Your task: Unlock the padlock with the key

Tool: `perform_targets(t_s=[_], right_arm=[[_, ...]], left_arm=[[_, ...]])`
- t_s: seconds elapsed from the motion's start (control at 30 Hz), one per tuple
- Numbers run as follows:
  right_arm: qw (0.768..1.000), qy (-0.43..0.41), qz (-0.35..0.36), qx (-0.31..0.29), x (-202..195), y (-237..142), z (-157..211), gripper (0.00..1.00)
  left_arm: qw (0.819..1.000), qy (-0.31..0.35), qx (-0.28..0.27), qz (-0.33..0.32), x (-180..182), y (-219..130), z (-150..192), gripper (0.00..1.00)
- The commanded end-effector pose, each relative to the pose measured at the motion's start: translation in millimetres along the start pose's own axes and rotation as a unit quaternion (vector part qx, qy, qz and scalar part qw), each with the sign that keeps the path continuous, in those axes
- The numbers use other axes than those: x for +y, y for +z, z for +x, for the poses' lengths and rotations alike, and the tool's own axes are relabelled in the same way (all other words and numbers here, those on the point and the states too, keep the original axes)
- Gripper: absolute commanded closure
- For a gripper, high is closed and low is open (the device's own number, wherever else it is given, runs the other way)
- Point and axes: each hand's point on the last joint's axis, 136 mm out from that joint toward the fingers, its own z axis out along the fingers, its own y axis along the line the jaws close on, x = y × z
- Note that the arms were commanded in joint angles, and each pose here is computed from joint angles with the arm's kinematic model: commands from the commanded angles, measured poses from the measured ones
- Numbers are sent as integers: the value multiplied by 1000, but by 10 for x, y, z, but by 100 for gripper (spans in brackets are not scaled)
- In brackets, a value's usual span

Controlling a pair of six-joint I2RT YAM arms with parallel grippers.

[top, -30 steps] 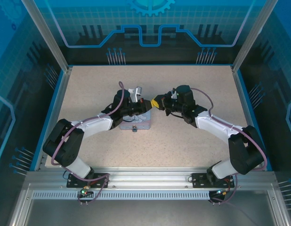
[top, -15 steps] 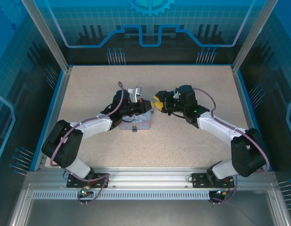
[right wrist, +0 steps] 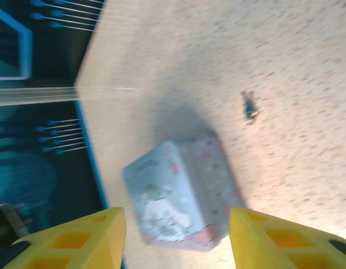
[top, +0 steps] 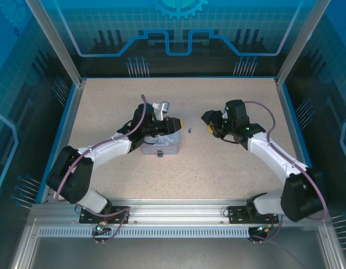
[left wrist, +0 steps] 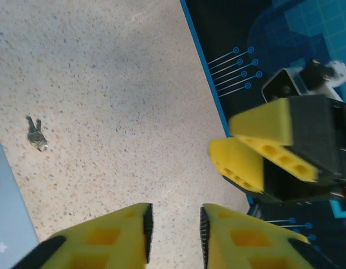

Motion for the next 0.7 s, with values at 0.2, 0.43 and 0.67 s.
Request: perform_targets(t_s=[0.2,0.43,0.67], right_arm=[[970,-101,192,112,-499,807,63,48],[931,-172,292,136,-570,1216,115,53],[916,-192,321,144,-663,1400,210,61]], left_arm=[[997,-35,-70,-16,4,-362,-498,4],[987,-81,-126,-51,259,-749,-744,1],[984,-100,-138,-48,353,-853,-783,1]])
